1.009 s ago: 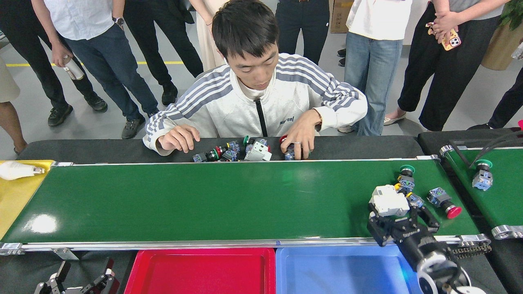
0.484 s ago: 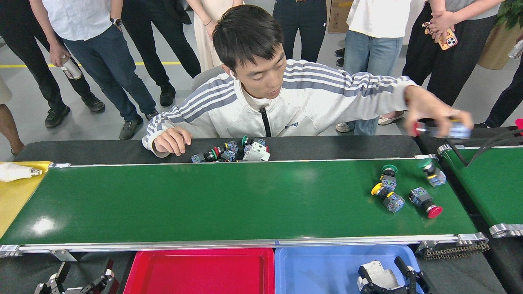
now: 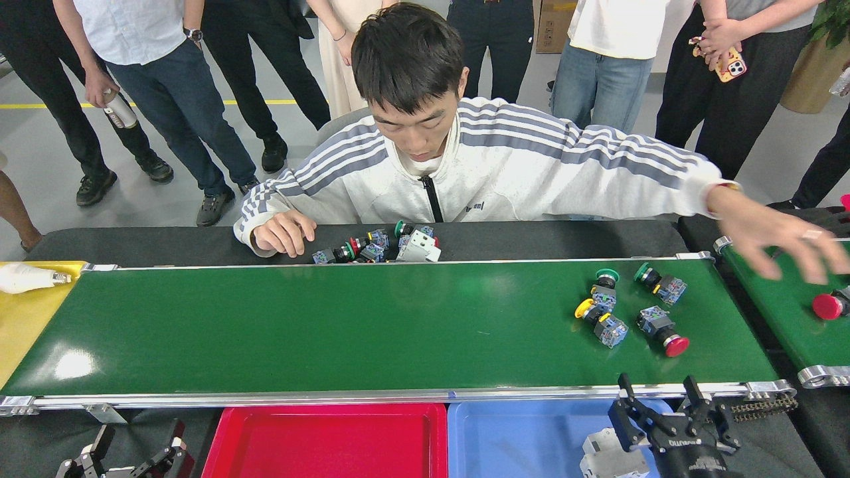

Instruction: Pick switch part from conveyor to tray

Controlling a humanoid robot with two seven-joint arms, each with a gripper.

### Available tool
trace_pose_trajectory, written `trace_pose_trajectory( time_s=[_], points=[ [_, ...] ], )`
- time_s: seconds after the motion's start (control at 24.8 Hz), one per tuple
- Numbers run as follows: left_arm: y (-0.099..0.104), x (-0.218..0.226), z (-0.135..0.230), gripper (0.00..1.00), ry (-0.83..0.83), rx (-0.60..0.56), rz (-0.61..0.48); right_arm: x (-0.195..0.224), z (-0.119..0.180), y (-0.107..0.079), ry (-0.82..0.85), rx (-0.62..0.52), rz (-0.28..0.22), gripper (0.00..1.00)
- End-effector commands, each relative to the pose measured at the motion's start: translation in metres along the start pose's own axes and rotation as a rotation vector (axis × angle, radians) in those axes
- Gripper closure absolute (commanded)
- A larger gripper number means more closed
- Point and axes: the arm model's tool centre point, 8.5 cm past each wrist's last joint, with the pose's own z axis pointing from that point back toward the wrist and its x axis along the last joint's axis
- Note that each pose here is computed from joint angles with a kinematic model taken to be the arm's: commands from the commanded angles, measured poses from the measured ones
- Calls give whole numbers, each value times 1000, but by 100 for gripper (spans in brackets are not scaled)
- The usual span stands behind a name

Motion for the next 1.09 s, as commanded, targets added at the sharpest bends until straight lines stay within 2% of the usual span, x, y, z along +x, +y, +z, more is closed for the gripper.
trace_pose_trajectory(
  time_s=[0.0,0.2,0.4,0.48,0.65,0.77,0.81,0.89,1.05],
  points=[
    [8,-2,-3,0,-5,27,-10,6,-17,-9,-20,2,21,1],
    [8,-2,-3,0,-5,27,-10,26,-42,-8,-68,32,43,1],
    [8,-3,-3,0,-5,25,-13,53,-70,-10,-100,48,37,1],
    [9,-2,-4,0,-6,28,-12,59,-79,-7,-106,77,44,5],
    [9,5,-7,0,-28,29,-12,71,-97,-7,-129,104,73,29],
    [9,6,-7,0,-32,28,-11,74,-100,-7,-137,111,84,72],
    [9,6,-7,0,-34,30,-11,74,-100,-7,-141,112,85,81],
    [9,6,-7,0,-33,28,-14,75,-100,-7,-147,111,84,91],
    [10,5,-7,0,-32,31,-16,84,-96,-13,-201,89,75,97]
  ],
)
